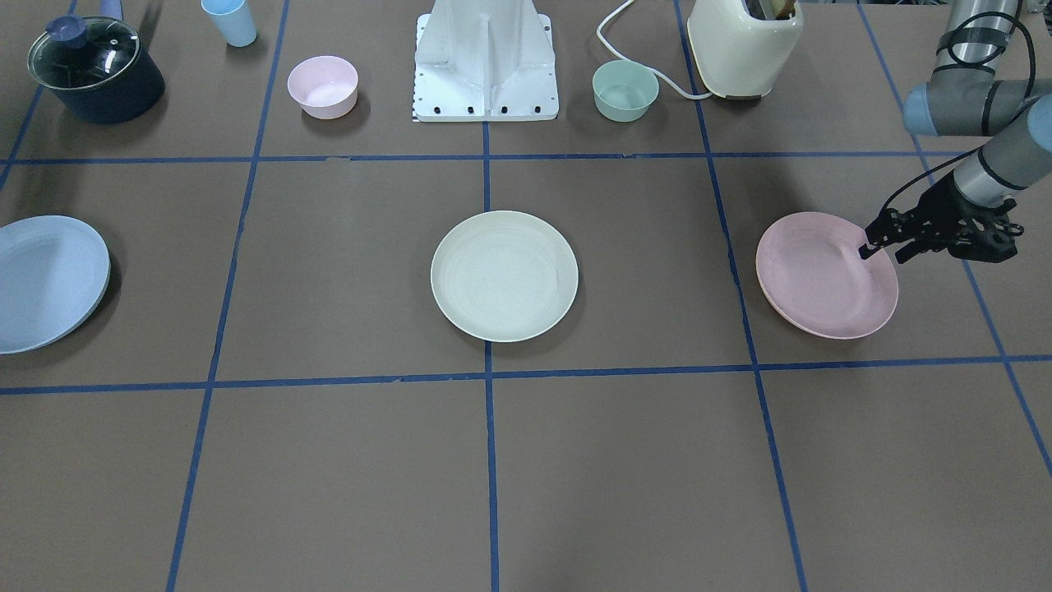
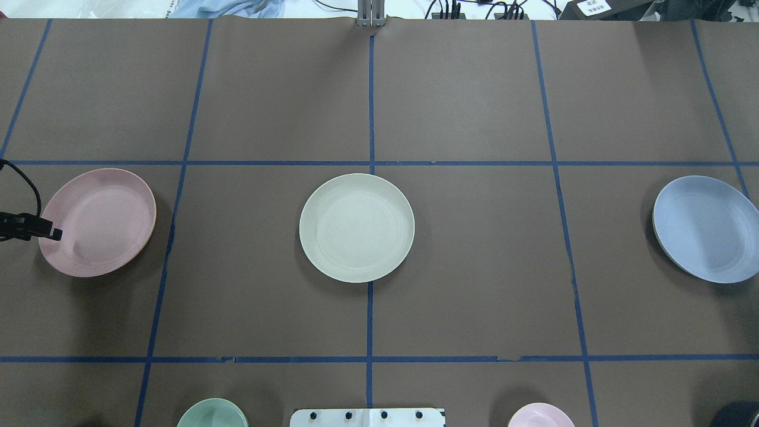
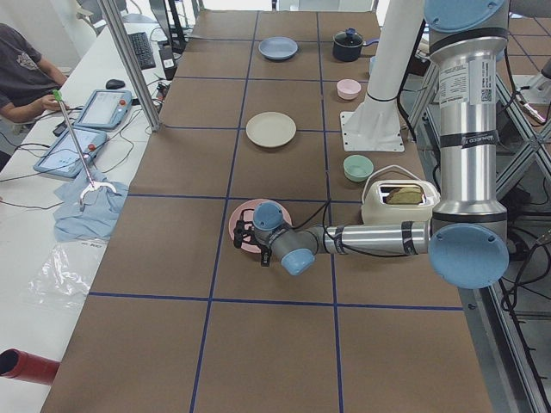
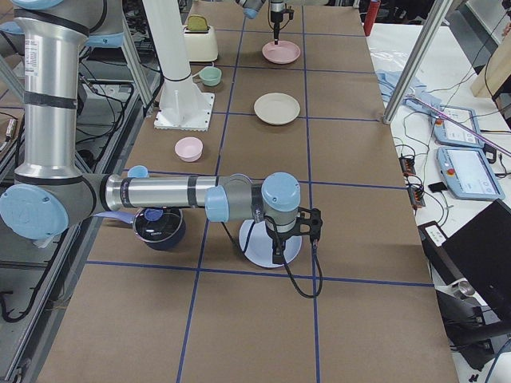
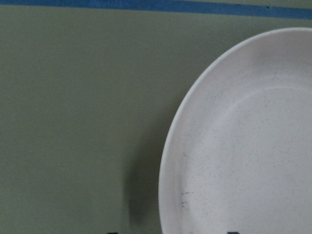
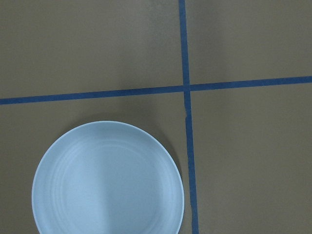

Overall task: Stack three plates with pink and blue
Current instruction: 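Grasp the pink plate rim with the left gripper and lift it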

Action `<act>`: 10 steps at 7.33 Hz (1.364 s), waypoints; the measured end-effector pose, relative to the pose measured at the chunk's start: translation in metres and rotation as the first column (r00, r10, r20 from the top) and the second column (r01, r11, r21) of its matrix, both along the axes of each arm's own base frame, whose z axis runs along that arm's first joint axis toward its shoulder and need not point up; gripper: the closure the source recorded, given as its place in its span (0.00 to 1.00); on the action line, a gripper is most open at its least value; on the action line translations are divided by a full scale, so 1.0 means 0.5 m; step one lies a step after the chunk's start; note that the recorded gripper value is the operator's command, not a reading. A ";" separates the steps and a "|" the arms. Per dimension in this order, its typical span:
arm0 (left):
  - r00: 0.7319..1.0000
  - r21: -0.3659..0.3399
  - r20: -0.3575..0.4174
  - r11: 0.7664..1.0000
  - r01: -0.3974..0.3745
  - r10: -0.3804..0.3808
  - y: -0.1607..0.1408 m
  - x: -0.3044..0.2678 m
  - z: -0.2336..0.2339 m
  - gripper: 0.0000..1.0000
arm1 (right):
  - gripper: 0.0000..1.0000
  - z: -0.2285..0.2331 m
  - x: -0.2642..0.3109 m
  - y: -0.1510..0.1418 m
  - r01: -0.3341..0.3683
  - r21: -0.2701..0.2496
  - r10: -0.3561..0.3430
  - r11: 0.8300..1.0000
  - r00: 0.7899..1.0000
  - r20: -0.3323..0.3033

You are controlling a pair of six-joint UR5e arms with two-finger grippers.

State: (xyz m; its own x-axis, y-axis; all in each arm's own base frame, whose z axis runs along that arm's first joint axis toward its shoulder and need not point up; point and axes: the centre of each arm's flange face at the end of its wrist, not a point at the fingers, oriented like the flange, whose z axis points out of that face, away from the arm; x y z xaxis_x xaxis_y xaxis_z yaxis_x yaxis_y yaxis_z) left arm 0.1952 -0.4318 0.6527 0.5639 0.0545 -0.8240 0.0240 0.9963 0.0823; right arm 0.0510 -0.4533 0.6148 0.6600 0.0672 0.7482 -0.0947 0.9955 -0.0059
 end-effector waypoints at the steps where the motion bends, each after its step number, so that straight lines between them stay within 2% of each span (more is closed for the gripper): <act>1: 1.000 0.002 0.003 1.000 -0.003 0.003 0.002 0.001 0.003 1.00 | 0.00 0.000 0.000 0.000 0.000 0.000 0.000 1.000 1.000 0.001; 4: 1.000 0.017 -0.003 1.000 0.001 0.000 0.012 -0.013 -0.010 1.00 | 0.00 -0.003 0.000 0.000 0.002 0.006 -0.002 1.000 1.000 0.001; 6: 1.000 0.037 -0.026 0.999 0.001 0.000 0.028 -0.030 -0.051 1.00 | 0.00 -0.006 -0.001 -0.001 0.009 0.020 -0.009 1.000 1.000 0.000; 8: 0.998 0.025 -0.065 1.000 0.018 -0.017 0.014 -0.069 -0.144 1.00 | 0.00 0.000 -0.021 -0.007 0.028 0.054 -0.027 0.998 0.999 -0.018; 10: 0.996 -0.005 -0.082 0.999 0.043 -0.043 -0.027 -0.074 -0.290 1.00 | 0.00 0.033 -0.069 -0.017 0.076 0.093 -0.069 0.993 0.995 -0.077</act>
State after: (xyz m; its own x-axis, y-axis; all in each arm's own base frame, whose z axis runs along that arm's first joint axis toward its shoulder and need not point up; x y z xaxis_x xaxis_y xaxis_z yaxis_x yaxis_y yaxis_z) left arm 0.1581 -0.4454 0.5075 0.4960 0.0291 -0.8678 0.0736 0.9944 0.0754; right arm 0.0167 -0.4620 0.6314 0.7139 -0.0529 0.6983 -0.0186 0.9954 0.0944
